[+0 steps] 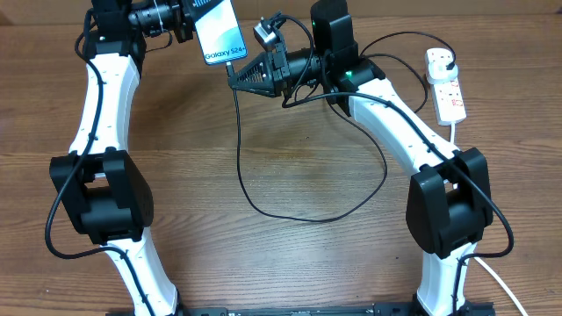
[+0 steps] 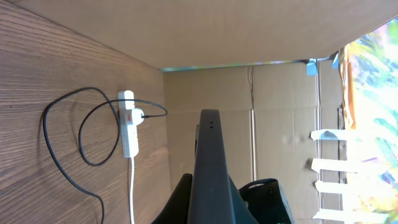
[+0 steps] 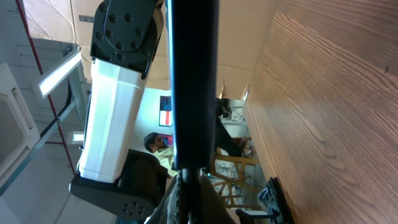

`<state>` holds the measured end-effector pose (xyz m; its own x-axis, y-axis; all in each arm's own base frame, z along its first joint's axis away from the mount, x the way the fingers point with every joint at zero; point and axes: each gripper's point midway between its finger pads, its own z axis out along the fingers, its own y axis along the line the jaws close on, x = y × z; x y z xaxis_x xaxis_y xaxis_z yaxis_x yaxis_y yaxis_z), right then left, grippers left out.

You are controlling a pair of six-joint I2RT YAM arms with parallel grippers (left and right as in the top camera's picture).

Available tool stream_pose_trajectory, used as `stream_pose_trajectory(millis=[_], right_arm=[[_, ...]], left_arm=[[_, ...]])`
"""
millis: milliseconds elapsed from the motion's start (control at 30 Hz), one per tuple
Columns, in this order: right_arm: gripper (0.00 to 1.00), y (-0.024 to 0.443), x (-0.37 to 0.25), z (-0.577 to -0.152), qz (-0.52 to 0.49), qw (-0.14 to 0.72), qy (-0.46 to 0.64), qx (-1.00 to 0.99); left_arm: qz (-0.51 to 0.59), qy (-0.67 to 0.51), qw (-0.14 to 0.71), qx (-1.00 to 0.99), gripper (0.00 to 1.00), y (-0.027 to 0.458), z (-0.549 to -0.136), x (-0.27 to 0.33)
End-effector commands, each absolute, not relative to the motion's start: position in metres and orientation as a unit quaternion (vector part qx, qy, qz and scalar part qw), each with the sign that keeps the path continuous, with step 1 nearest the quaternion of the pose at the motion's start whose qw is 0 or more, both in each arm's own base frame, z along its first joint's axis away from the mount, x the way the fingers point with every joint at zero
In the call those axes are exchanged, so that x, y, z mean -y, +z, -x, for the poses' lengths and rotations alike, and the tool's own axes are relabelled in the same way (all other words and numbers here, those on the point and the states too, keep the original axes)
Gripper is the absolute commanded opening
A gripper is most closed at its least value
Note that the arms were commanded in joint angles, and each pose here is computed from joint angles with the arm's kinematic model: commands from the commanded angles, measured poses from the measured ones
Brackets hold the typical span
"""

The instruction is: Plug charger to phone and switch on socket

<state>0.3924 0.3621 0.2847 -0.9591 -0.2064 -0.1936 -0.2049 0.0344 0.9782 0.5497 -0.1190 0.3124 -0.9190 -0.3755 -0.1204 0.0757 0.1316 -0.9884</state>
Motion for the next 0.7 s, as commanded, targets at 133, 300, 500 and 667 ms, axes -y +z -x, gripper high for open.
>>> stream_pose_trajectory(millis=[133, 300, 500, 667], right_arm=[[0.04, 0.2822, -0.3646, -0.3924, -0.145, 0.004, -0.680, 0.718], [0.04, 0.2825, -0.3644, -0.3912, -0.147, 0.006, -0.681, 0.717], [0.04, 0.2828, -0.3643, -0.3906, -0.148, 0.007, -0.681, 0.717], [0.04, 0.2831, -0.3641, -0.3895, -0.150, 0.010, -0.682, 0.715]], left_arm=[[0.084, -0.658, 0.166, -0.730, 0.04, 0.3173, -0.5442, 0.1224], [0.082, -0.658, 0.168, -0.730, 0.04, 0.3173, -0.5442, 0.1222], [0.081, -0.657, 0.169, -0.730, 0.04, 0.3173, -0.5442, 0.1222], [0.079, -0.657, 0.172, -0.730, 0.04, 0.3173, -0.5443, 0.1222]])
